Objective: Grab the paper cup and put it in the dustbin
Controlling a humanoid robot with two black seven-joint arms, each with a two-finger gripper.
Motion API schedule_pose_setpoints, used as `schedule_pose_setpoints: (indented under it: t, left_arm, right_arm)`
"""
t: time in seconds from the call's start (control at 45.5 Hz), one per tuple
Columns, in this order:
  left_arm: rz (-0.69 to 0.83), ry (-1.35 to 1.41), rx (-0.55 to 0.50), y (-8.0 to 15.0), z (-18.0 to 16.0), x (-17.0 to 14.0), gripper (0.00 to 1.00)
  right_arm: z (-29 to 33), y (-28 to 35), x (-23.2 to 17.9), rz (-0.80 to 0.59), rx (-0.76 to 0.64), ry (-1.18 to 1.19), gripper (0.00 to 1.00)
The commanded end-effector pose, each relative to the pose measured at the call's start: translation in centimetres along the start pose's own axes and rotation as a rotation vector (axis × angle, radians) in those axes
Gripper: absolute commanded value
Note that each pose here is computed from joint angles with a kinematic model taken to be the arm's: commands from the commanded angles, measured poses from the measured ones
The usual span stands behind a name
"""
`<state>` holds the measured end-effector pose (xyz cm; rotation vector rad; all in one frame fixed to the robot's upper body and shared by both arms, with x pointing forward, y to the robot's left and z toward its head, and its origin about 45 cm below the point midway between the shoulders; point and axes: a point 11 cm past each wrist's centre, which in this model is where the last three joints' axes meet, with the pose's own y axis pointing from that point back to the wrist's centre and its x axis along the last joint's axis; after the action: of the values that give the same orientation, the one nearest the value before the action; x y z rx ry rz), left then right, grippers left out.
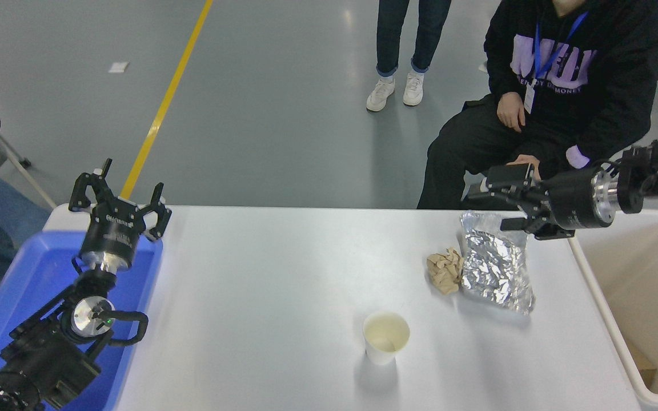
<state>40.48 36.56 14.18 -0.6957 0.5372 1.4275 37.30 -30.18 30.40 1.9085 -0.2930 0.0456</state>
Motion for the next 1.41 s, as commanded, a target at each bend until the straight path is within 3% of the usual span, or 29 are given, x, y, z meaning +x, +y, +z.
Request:
schedule_pose_setpoints:
  t: [0.0,0.264,0.769,1.033,1.385]
  left_arm:
    - [0.002,-0.001,0.0,0.1,0.0,0.1,0.98]
    - [0.003,0.0,-0.001,0.1,0.0,0.1,0.98]
    - [0.0,0.002,0.0,0.0,0.0,0.0,0.98]
    - [0.0,0.002,0.0,0.0,0.0,0.0,0.98]
    - [0.0,0.002,0.0,0.0,0.0,0.0,0.98]
  right_arm:
    - [-4.7,6.9,-0.4,-0.054,-0.228,0.138,1.0]
    - [-9.8,8.1,-1.1,-0.03,-0.213,0.249,1.0]
    - [-7.5,9.8,-0.4,0.007,-0.304,0.223,1.0]
    - [-8.5,9.4,-0.6,0.008,-0.25,0.194,1.0]
    - [-9.5,-1.1,-5.7,-0.291,-0.174,0.238,1.0]
